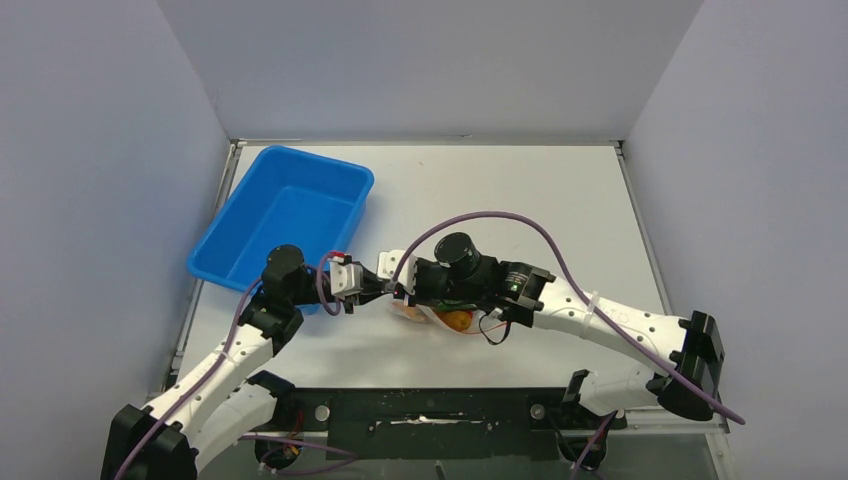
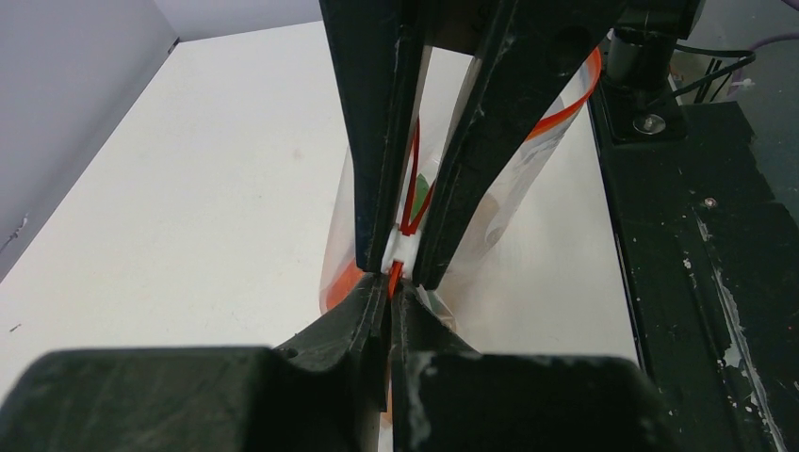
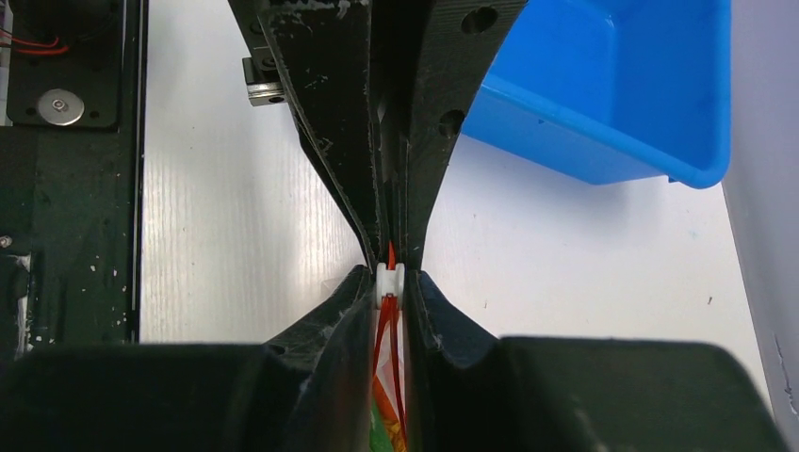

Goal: Place the food in the zip-top bag and seal the zipper
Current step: Zip the zipper food storage bag at the center of the board.

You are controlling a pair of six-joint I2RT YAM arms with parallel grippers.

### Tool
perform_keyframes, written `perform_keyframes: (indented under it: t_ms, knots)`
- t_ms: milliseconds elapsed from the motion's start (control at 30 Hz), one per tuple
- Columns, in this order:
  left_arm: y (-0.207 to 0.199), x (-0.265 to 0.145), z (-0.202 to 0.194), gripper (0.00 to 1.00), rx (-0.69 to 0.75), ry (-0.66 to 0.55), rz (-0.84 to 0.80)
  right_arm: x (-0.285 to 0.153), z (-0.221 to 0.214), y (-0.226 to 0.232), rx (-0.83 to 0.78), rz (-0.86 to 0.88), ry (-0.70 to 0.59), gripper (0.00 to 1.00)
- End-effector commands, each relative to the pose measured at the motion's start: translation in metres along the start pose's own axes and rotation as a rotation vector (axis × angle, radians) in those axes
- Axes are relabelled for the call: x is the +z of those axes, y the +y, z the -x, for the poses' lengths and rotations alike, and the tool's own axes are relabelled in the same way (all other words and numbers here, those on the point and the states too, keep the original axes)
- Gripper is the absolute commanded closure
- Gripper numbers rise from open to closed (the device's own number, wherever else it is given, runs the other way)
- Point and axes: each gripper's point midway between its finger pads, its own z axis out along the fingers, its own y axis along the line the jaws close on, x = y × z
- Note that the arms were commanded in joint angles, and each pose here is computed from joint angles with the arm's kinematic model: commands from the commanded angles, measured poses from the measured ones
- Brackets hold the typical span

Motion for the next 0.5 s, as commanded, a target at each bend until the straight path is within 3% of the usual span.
perform_keyframes:
  t_ms: [0, 467]
  knots:
    - [-0.002, -0.001, 0.019, 1.00, 0.075, -0.042, -0.026, -0.014, 0.018, -0.016, -0.030, -0.078, -0.047, 1.00]
    - [0.003, -0.005, 0.022, 1.00, 0.107, -0.040, 0.008, -0.029, -0.016, -0.011, -0.025, -0.101, 0.074, 1.00]
